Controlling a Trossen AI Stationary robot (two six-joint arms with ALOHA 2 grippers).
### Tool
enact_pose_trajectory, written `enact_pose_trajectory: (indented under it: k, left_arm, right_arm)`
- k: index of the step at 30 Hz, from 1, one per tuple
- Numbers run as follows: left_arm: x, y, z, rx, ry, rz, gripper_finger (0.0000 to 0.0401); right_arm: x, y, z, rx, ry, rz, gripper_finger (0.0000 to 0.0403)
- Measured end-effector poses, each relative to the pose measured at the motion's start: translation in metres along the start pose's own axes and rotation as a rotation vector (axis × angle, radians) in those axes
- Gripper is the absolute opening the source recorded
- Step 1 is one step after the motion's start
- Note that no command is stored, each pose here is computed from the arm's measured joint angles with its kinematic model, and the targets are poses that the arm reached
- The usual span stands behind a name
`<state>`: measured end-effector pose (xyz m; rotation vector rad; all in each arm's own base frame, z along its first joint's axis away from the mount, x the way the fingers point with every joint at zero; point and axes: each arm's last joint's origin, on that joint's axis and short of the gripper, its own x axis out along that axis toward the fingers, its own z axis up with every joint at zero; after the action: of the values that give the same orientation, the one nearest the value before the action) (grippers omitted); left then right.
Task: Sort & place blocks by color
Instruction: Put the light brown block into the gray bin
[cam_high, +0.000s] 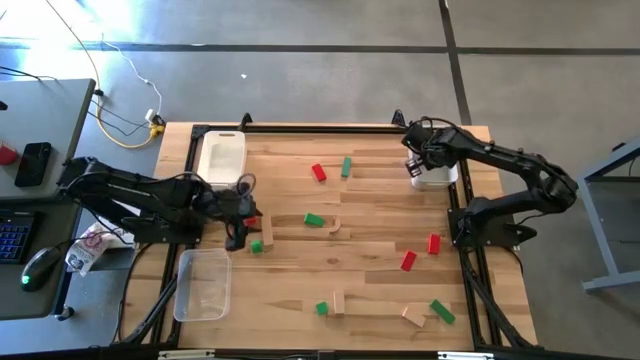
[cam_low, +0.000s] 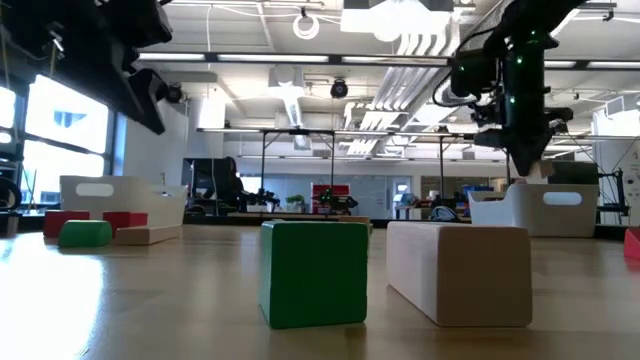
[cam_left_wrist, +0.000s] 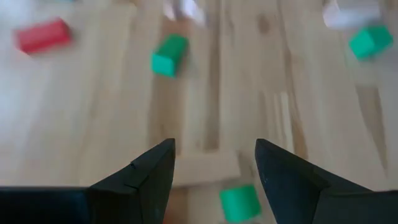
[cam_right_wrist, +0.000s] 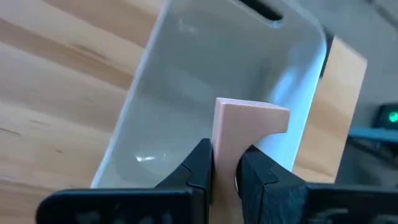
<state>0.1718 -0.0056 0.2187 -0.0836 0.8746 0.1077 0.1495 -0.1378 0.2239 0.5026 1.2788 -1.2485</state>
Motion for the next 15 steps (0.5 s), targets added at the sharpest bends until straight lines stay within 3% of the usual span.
enact_pose_trajectory:
  k: [15]
  left_arm:
    - [0.012,-0.036,-0.015,0.295,0.147,-0.110,0.0209]
  right_arm:
    - [0.031,-0.002,-0.017,0.023,0.072,0.006,0.0050]
